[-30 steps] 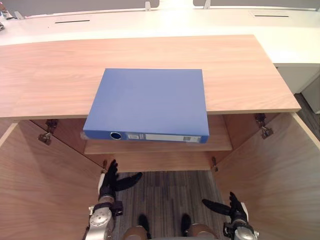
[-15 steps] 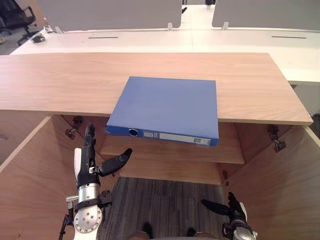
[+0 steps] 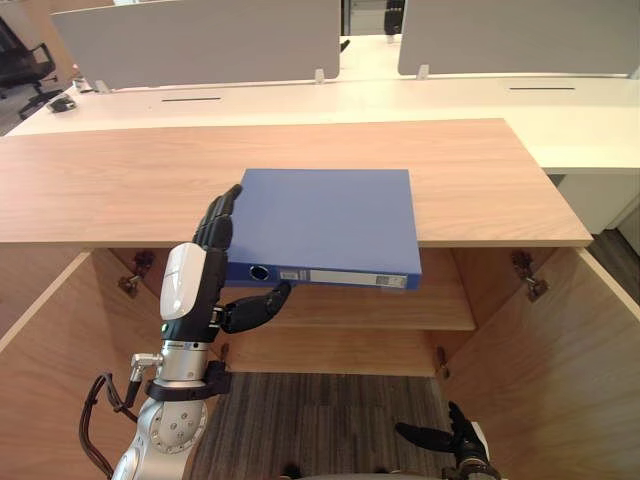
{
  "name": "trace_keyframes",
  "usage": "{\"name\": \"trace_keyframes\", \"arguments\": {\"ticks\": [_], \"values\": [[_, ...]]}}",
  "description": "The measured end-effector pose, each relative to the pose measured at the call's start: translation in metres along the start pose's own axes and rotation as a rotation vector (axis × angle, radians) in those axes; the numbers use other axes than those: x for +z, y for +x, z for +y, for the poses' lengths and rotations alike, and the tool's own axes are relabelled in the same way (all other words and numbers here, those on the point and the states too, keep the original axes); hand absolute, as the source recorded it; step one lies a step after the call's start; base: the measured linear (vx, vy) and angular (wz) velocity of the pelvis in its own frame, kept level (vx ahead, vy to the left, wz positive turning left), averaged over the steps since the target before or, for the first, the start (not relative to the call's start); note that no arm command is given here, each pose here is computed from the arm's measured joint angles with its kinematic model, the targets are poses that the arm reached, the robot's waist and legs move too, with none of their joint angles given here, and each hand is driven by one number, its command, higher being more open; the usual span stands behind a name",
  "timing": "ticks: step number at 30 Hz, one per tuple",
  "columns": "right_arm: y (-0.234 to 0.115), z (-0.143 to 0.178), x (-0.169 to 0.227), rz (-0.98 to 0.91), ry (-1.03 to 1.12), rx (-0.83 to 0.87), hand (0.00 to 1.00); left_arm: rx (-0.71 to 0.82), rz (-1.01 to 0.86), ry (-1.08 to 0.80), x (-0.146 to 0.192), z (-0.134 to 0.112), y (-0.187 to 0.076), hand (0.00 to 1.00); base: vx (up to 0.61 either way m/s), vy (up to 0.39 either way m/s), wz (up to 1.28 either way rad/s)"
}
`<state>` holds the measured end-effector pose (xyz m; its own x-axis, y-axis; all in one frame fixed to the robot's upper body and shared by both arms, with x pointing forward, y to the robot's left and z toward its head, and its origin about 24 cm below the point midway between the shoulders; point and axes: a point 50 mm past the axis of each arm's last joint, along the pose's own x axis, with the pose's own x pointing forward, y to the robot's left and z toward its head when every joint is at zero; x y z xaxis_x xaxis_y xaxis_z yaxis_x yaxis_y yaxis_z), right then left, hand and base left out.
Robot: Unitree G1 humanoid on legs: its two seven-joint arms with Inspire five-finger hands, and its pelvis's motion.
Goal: Walk over to the cabinet, pick up the folder, carry it to the office cabinet, place the folder inside the office cabinet, then close the office cabinet door
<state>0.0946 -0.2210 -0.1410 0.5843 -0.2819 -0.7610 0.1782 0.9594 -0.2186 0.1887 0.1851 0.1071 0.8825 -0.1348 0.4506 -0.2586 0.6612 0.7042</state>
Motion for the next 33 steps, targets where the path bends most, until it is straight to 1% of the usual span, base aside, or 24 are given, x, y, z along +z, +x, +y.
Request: {"name": "trace_keyframes", "arguments": {"ticks": [4,5,10,14,18,20,23,24,25,26,28,29,31,32,33], "values": [[0.0,-0.002,0.0,-0.001,-0.012,0.008,1.0,-0.092,-0.049,0.081,-0.006,-0.007,0.01,1.0,-0.01,0.0,-0.13],[0.0,-0.002,0.001,-0.002,-0.012,0.01,1.0,-0.106,-0.056,0.097,-0.006,-0.008,0.01,0.0,0.01,0.013,-0.17],[0.001,-0.002,0.002,-0.006,-0.015,0.015,1.0,-0.14,-0.094,0.219,-0.011,-0.007,0.02,0.0,0.02,0.008,-0.11],[0.001,-0.002,0.003,-0.01,-0.016,0.017,1.0,-0.117,-0.135,0.27,-0.008,-0.002,0.029,0.0,0.01,0.005,-0.09],[0.002,-0.003,0.005,-0.015,-0.016,0.015,1.0,-0.054,-0.197,0.307,0.0,0.006,0.041,0.0,-0.01,-0.002,-0.07],[0.002,-0.003,0.008,-0.028,-0.011,0.015,1.0,-0.04,-0.203,0.312,0.001,0.009,0.043,0.0,-0.03,-0.005,-0.13],[0.002,-0.003,0.024,-0.099,0.02,0.01,1.0,-0.039,-0.171,0.239,0.003,0.005,0.035,0.0,-0.02,0.0,-0.21],[0.001,-0.003,0.031,-0.133,0.038,0.006,1.0,-0.027,-0.168,0.203,0.007,0.004,0.032,0.0,0.0,0.001,-0.15],[-0.003,-0.004,0.044,-0.203,0.065,0.0,1.0,-0.002,-0.169,0.113,0.018,0.002,0.029,0.0,0.01,-0.001,-0.05],[-0.004,-0.004,0.047,-0.219,0.071,-0.001,1.0,0.0,-0.168,0.091,0.02,0.001,0.028,0.0,0.0,0.0,0.0],[-0.014,0.0,0.074,-0.351,0.153,0.003,1.0,0.004,-0.182,-0.047,0.035,-0.003,0.021,0.0,0.0,-0.002,-0.05],[-0.017,0.001,0.081,-0.388,0.178,0.006,1.0,0.006,-0.187,-0.087,0.039,-0.003,0.02,0.0,0.0,-0.009,-0.05],[-0.035,0.003,0.111,-0.544,0.29,0.026,1.0,0.037,-0.204,-0.262,0.054,-0.001,0.017,0.0,-0.01,-0.017,-0.07],[-0.041,0.002,0.117,-0.584,0.316,0.03,1.0,0.048,-0.207,-0.318,0.056,0.0,0.016,0.0,-0.01,-0.015,-0.09],[-0.053,0.0,0.13,-0.667,0.367,0.04,1.0,0.078,-0.201,-0.431,0.06,0.004,0.015,0.0,-0.01,-0.011,-0.08]]}}
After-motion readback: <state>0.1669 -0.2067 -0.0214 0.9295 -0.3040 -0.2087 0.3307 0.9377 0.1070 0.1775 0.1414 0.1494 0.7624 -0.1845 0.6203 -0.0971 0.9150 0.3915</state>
